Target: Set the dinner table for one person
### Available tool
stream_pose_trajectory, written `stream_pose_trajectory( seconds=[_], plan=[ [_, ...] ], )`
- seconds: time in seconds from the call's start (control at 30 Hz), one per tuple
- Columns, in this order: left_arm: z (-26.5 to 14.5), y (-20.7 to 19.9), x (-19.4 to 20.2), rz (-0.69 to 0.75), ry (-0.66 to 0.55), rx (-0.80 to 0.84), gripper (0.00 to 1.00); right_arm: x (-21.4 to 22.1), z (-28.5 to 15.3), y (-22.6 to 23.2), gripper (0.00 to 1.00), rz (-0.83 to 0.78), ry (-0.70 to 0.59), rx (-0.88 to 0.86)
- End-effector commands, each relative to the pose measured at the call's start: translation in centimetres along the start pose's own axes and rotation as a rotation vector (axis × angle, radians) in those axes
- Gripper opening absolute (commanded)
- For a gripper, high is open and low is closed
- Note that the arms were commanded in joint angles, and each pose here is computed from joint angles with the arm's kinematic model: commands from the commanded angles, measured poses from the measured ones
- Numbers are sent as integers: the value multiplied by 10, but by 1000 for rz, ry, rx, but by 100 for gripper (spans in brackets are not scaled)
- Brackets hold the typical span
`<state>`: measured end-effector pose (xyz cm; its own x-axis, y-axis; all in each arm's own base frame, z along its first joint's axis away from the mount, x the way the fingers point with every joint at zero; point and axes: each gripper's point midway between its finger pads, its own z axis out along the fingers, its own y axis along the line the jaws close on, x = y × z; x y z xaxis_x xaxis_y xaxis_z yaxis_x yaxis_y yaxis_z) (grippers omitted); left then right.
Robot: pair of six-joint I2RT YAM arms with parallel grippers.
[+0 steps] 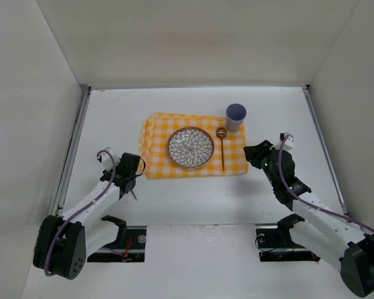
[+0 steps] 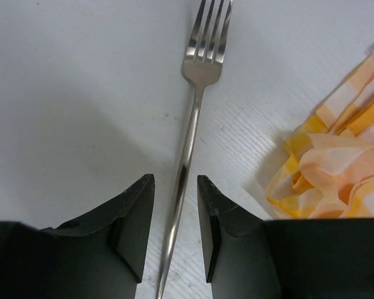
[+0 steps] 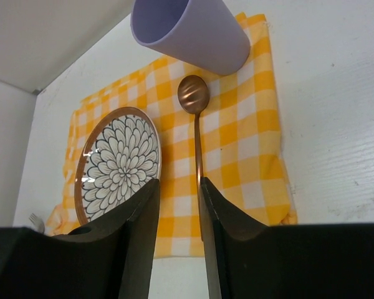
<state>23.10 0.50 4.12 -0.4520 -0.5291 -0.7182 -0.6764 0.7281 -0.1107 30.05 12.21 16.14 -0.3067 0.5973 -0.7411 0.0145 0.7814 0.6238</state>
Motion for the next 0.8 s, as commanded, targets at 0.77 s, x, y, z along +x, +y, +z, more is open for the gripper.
stream_pose_trajectory(
  seconds=[0.77],
  plan=[
    [-22, -26, -25, 57, -33, 170, 1, -9, 7, 22, 40, -11, -27, -59]
  ],
)
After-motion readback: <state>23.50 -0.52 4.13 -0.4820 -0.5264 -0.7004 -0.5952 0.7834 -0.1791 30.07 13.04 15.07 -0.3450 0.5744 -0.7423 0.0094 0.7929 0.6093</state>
